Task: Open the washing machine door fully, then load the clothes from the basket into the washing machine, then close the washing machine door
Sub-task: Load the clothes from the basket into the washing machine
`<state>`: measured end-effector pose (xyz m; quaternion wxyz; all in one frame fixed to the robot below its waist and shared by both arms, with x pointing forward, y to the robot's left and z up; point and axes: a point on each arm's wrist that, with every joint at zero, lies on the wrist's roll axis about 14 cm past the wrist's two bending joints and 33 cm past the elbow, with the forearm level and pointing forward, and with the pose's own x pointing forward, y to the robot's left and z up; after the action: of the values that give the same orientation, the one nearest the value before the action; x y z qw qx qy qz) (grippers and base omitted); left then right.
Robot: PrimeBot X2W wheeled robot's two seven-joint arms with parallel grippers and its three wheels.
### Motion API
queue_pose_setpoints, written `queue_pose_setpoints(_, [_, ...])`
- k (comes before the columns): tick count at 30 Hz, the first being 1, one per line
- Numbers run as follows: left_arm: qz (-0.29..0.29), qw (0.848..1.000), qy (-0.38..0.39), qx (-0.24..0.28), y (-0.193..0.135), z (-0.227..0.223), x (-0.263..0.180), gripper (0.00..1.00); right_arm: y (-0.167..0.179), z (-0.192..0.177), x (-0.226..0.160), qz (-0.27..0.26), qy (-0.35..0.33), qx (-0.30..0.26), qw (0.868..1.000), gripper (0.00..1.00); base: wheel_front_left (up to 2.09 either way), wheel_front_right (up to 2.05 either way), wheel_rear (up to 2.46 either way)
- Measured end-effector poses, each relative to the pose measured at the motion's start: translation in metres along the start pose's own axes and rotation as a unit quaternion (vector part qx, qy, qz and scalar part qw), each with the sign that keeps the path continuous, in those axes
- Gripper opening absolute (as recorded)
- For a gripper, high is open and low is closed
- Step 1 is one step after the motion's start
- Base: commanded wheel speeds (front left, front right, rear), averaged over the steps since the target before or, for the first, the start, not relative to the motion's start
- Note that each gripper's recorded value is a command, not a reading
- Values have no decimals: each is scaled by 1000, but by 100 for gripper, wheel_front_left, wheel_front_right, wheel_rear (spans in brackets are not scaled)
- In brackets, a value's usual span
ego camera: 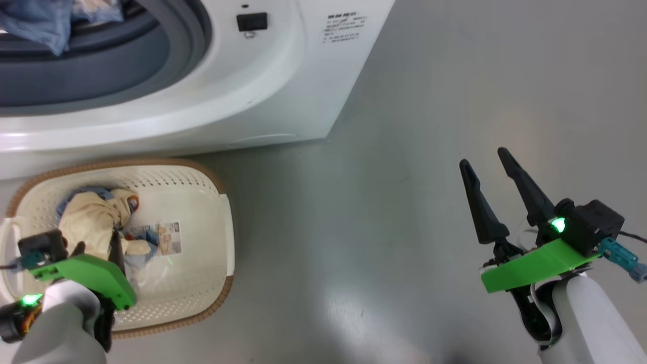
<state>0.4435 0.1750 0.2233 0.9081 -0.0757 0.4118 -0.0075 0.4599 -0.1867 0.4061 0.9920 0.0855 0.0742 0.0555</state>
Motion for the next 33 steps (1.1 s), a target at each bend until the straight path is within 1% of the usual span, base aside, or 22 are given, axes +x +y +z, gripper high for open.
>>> queue_pose_setpoints(11, [19,998,61,2,16,-20,37,100,-8,-28,22,-3,23,-4,1000,100,0,0,0])
queue_pose_setpoints(18, [28,996,83,-8,23,-32,49,100,-11,-44,28,-2,38,-9,999,100,0,0,0])
queue_pose_setpoints(28, [39,995,89,-11,32,-31,66,100,-14,-52,35,-1,42,-13,999,100,0,0,0])
queue_pose_setpoints(33, [38,995,93,-16,32,-31,75,100,-16,-60,36,-3,50,-13,999,100,0,0,0])
